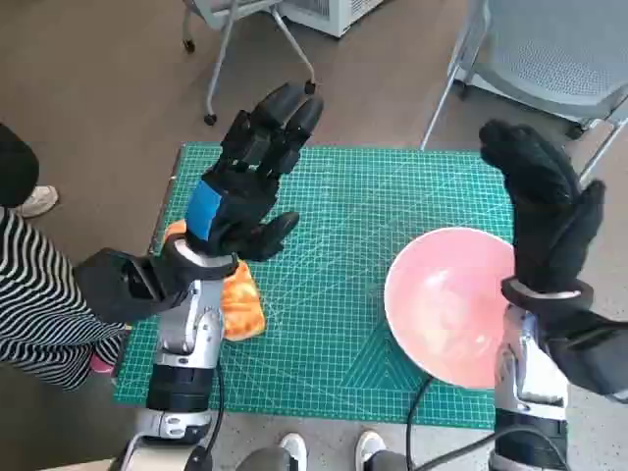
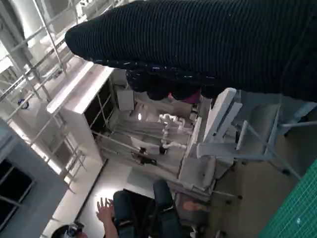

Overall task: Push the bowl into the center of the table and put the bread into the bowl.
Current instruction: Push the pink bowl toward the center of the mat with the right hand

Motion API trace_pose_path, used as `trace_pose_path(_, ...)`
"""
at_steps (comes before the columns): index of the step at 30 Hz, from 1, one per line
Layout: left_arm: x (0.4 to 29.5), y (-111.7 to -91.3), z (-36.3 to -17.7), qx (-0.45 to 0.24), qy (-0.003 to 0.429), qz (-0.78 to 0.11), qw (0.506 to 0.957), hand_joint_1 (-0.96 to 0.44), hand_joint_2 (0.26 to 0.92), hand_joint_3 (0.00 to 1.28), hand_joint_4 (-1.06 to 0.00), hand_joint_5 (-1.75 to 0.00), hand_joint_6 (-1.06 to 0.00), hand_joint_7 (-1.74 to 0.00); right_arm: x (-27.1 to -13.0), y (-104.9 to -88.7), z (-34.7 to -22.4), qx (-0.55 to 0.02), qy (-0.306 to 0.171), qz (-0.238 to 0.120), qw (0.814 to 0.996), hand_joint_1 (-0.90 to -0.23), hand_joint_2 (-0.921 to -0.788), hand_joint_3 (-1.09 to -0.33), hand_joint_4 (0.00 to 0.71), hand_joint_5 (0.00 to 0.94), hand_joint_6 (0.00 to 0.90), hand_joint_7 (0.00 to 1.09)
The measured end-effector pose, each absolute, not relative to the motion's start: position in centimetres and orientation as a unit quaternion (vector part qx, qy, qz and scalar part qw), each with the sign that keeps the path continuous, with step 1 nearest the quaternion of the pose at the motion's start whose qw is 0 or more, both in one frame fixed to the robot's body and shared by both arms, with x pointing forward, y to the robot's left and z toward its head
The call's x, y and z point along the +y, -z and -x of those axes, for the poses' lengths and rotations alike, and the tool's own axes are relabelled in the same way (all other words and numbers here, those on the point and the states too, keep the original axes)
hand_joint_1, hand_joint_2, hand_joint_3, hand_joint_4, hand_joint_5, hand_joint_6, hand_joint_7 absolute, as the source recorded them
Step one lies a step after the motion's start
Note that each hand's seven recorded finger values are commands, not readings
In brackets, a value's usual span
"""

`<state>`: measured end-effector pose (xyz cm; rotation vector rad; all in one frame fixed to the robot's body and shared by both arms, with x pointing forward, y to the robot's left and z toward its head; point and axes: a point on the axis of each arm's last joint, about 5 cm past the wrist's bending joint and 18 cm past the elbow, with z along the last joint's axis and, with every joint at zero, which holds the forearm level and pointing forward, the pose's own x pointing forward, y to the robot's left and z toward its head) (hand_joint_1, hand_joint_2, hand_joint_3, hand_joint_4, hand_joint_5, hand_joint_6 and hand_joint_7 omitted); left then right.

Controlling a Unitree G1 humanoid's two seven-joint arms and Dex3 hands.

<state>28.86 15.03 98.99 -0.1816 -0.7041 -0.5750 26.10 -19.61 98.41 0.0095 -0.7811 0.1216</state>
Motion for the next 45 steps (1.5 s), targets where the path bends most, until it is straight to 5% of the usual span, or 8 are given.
trace_pose_path(27, 15.0, -98.9, -28.9, -0.336, 0.274, 0.09, 0.896, -0.46, 0.703, 0.61, 0.0, -0.21, 0.0, -0.39, -20.9, -98.4, -25.4, -0.387, -0.023, 0.002, 0.922, -0.661, -0.921, -0.71, 0.195, 0.003, 0.112, 0.51)
trace_pose_path(37, 15.1, -98.9, -28.9, -0.336, 0.267, 0.09, 0.899, -0.46, 0.703, 0.6, 0.0, -0.22, 0.0, -0.39, -24.5, -97.0, -23.6, -0.378, 0.049, 0.031, 0.924, -0.644, -0.921, -0.754, 0.179, 0.0, 0.014, 0.61)
trace_pose_path(45, 15.1, -98.9, -28.9, -0.337, 0.262, 0.089, 0.9, -0.47, 0.708, 0.59, 0.0, -0.22, 0.0, -0.39, -26.9, -94.2, -22.5, -0.344, 0.129, 0.03, 0.93, -0.639, -0.921, -0.768, 0.171, 0.0, 0.002, 0.6)
